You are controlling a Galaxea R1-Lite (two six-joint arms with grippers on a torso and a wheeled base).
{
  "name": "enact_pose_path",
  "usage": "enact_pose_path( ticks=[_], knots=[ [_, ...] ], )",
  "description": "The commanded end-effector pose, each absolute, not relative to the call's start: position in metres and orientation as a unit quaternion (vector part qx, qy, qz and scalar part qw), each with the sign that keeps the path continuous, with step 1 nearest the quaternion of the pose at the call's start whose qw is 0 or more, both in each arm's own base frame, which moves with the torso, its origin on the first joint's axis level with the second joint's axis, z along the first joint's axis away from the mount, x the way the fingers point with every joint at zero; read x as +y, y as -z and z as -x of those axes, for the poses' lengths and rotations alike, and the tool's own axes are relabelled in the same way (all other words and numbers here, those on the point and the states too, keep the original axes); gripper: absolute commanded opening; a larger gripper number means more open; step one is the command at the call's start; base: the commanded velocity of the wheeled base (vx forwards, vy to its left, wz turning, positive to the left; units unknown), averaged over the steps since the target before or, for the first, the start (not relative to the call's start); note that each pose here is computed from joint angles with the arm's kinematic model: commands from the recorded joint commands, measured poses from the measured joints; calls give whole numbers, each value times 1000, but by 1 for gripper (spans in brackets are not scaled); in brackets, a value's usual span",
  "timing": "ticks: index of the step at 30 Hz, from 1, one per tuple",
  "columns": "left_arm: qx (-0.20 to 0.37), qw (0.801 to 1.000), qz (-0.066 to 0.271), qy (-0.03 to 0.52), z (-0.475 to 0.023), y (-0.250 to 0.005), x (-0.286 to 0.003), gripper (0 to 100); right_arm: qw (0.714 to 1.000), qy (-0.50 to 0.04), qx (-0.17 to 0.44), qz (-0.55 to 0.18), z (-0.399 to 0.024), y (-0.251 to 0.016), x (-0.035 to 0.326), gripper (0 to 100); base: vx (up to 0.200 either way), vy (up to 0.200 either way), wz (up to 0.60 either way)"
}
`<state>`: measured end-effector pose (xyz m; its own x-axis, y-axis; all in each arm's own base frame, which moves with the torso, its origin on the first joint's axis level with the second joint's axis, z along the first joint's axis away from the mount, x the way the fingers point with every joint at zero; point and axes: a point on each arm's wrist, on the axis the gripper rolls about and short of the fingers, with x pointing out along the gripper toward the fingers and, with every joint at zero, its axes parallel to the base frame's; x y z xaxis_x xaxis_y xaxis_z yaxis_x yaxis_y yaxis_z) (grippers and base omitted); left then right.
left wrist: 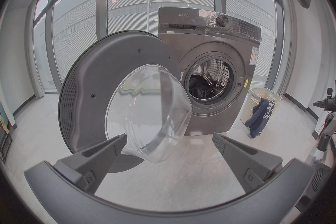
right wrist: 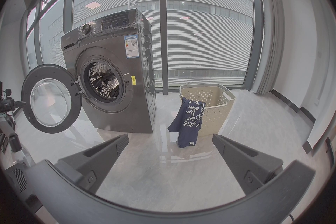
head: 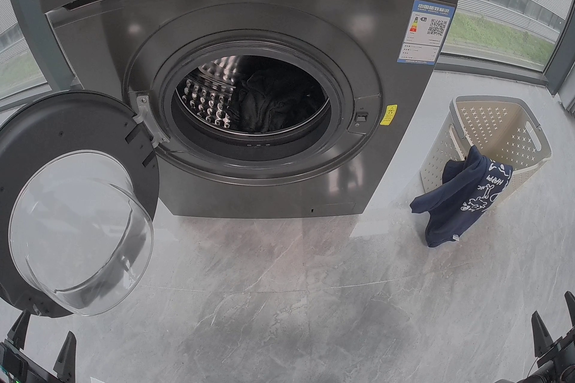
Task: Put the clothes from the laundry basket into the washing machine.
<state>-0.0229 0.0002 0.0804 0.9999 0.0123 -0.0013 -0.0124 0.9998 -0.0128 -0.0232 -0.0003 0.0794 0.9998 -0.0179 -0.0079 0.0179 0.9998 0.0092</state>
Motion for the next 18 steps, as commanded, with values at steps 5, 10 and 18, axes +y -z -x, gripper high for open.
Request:
enact_pose_path(
  ticks=[5, 10, 18],
  knots=[
    [3, 1000, 19, -8, 22, -76, 0, 100, 1000, 8, 6, -5, 23, -77, 0, 100, 0, -200, 0],
    [3, 1000, 18, -6, 22, -76, 0, 100, 1000, 8, 5, -5, 23, -76, 0, 100, 0, -120, 0],
    [3, 1000, 19, -6, 22, -76, 0, 100, 1000, 8, 5, -5, 23, -76, 0, 100, 0, -100, 0]
  ],
)
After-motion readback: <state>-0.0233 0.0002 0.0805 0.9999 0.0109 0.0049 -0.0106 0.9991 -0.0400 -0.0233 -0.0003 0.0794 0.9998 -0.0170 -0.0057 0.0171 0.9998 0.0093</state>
